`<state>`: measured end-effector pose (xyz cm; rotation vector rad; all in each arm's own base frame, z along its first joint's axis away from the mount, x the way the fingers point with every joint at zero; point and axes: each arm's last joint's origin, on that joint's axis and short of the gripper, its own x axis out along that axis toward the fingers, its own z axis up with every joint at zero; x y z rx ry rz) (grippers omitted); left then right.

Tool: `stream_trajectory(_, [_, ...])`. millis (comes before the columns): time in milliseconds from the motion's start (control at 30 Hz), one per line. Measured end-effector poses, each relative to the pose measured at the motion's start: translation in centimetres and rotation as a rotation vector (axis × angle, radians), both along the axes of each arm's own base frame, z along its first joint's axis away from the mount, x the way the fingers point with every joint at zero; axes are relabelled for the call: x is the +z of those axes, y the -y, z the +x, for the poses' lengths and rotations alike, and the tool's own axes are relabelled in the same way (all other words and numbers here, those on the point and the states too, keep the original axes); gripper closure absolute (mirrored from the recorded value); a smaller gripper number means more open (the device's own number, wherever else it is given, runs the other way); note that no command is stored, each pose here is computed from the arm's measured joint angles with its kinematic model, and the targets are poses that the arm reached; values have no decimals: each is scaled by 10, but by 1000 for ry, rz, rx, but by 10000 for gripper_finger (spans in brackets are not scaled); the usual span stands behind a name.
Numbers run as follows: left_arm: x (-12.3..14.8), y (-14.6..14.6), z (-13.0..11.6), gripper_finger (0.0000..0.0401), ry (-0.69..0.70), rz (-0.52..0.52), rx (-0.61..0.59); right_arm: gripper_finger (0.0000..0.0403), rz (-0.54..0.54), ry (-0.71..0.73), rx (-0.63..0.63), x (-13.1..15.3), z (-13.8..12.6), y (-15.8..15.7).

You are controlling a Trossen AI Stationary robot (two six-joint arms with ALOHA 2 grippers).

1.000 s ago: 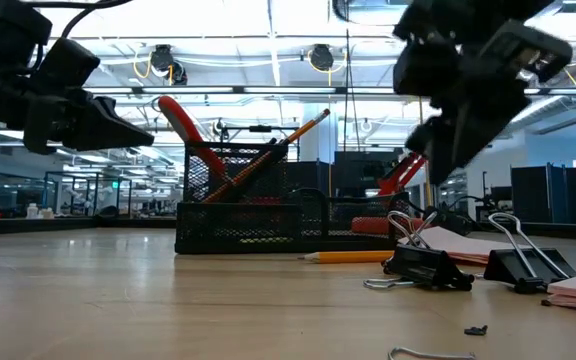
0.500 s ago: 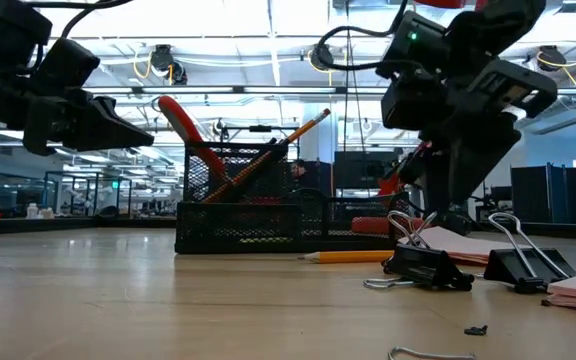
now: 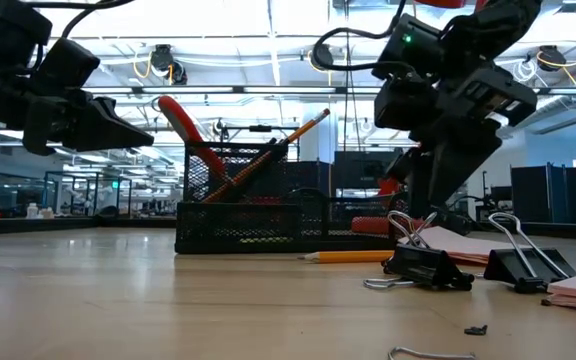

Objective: Pick and place office supplies into organizer
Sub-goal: Put the top sticky note into the right compartment of the desk organizer

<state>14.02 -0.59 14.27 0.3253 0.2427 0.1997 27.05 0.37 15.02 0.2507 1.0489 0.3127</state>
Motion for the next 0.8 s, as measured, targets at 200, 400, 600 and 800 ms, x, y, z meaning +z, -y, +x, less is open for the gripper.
stream_trajectory(200, [0, 0, 0, 370, -1, 0, 0, 220, 6, 4, 4, -1, 1, -2])
stream_trajectory(400, [0, 0, 0, 370, -3, 0, 0, 218, 59, -13, 34, -8, 4, -4])
stream_trajectory(600, [-1, 0, 0, 370, -7, -3, 0, 218, 78, -63, 39, -27, 8, -4])
stream_trajectory(800, [-1, 0, 0, 370, -9, 1, 0, 219, 134, -86, 51, -32, 10, -6])
